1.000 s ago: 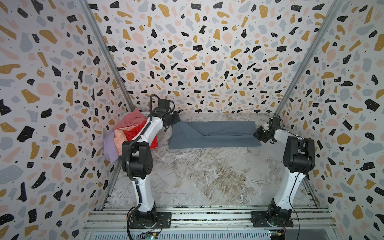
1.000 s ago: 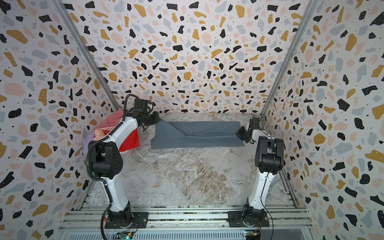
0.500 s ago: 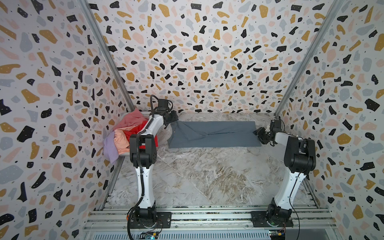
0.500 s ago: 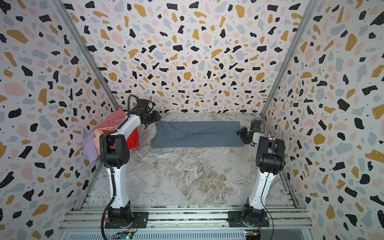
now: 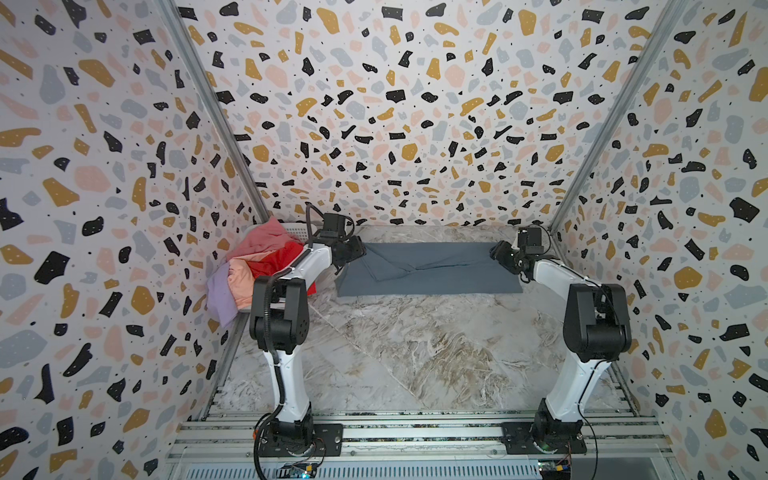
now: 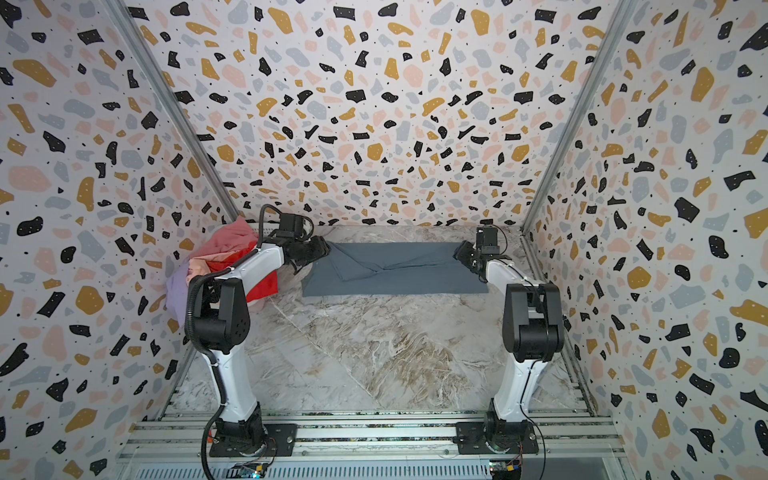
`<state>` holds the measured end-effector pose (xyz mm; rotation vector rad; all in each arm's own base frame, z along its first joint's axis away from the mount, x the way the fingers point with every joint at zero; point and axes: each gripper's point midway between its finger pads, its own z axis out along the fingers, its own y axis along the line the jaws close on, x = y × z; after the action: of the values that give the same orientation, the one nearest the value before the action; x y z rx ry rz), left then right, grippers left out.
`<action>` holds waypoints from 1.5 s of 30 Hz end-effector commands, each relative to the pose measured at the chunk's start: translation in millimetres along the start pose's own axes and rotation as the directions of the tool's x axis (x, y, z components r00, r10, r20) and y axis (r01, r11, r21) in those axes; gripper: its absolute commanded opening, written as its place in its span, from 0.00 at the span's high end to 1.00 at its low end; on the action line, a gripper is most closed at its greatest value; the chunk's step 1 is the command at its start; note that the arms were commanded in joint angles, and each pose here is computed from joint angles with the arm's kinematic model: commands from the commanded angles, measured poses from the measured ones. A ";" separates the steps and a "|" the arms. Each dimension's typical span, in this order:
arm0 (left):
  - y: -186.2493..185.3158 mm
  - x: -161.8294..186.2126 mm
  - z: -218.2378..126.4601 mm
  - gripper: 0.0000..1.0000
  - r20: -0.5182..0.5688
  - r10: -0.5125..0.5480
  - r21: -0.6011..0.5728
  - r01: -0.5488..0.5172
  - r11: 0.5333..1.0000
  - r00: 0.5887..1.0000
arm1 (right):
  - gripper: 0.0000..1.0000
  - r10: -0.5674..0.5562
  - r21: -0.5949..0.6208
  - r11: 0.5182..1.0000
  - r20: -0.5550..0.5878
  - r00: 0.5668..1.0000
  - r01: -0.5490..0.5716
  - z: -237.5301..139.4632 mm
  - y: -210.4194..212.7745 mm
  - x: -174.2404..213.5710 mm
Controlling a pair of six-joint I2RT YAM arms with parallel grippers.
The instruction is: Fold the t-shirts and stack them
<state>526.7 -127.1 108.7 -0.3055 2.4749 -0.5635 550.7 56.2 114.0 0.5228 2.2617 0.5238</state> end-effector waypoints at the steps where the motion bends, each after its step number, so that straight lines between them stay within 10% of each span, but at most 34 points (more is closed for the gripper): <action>1: -10.2 7.4 10.8 0.38 -0.009 -0.025 0.040 0.026 0.999 1.000 | 0.37 -0.072 -0.056 0.996 -0.003 0.997 0.072 25.8 18.9 -8.6; 11: 9.3 46.8 52.6 0.38 -0.099 -0.169 0.013 0.171 0.985 0.981 | 0.38 -0.057 -0.023 0.998 -0.109 0.992 0.055 75.9 9.3 18.5; 21: 37.7 57.6 106.0 0.38 -0.181 -0.149 -0.081 0.136 0.987 0.972 | 0.39 0.077 0.110 0.993 -0.305 0.949 -0.045 42.9 -40.3 104.5; 29: 1.7 3.7 125.0 0.38 -0.122 -0.097 0.038 0.102 0.994 0.988 | 0.39 0.186 0.156 0.980 -0.532 0.826 -0.121 -31.0 -55.4 214.5; 37: -30.7 -59.3 86.9 0.38 0.002 -0.064 0.144 0.063 0.988 0.998 | 0.39 0.015 0.016 1.000 -0.671 0.741 -0.005 -80.3 -26.2 259.4; 45: -13.8 -43.8 19.1 0.37 0.045 -0.028 -0.007 0.029 1.000 0.999 | 0.36 -0.164 -0.128 0.985 -0.457 0.874 0.118 -87.8 13.6 198.7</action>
<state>590.1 -140.7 89.4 -0.3725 2.4684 -0.6336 353.1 158.1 43.6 0.2436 2.7516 0.8111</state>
